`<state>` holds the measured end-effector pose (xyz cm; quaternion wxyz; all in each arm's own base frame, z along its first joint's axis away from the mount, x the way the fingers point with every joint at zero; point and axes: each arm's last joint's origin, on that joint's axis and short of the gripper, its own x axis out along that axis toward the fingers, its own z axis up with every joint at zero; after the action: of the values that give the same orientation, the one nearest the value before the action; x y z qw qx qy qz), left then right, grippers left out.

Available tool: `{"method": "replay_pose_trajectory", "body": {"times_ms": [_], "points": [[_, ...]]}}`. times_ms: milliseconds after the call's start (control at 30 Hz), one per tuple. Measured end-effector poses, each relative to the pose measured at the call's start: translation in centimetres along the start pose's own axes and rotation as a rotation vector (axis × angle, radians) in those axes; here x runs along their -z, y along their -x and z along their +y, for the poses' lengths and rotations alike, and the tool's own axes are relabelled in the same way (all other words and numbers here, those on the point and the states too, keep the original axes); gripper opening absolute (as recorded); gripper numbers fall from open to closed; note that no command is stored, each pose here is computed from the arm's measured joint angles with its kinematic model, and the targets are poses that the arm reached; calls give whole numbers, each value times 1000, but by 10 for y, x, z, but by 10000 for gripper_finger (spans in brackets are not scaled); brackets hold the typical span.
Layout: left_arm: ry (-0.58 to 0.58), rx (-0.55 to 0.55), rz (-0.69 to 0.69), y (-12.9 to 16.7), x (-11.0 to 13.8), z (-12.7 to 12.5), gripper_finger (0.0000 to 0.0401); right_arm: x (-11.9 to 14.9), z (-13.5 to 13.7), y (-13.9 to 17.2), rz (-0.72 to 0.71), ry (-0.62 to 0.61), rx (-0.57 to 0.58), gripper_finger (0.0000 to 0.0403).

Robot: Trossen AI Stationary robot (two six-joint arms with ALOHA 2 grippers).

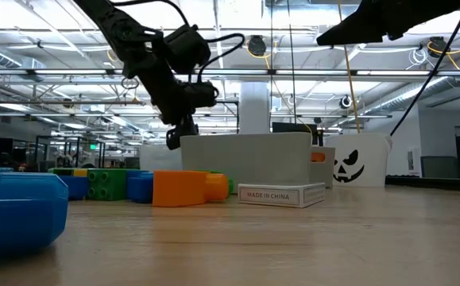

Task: Pick & Place Toys
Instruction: Adjust the bottom gray bin on the table

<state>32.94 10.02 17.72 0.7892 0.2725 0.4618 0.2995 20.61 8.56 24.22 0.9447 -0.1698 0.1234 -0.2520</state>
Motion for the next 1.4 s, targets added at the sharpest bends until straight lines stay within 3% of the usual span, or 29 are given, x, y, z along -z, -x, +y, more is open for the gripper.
{"method": "replay_pose_trajectory", "body": {"times_ms": [133,233,467,567,667,800,933,1033,1133,1200,1400], "points": [[-5,-68,-18,10,-7,-3,247,0,0,0,0,-13,0,313],[54,-88,-71,25,-14,3,246,0,0,0,0,-40,-1,313],[464,-19,-256,91,-18,43,246,-1,5,5,-16,-48,-74,313],[587,132,-358,119,-5,55,246,-2,7,8,-24,-49,-90,313],[635,258,-502,136,18,47,246,-2,9,11,-29,-47,-104,313],[747,310,-683,143,54,22,246,-3,11,14,-38,-85,-128,313],[909,369,-820,140,92,-2,246,-5,14,10,-49,-185,-246,313],[1009,420,-845,134,116,-18,246,-1,24,0,-37,-244,-370,306],[1081,457,-863,132,128,-24,246,6,38,-17,-30,-290,-459,283],[1103,465,-838,130,131,-27,246,15,48,-31,-16,-286,-447,255],[1117,468,-836,130,130,-26,246,45,62,-68,40,-296,-367,122]]}}
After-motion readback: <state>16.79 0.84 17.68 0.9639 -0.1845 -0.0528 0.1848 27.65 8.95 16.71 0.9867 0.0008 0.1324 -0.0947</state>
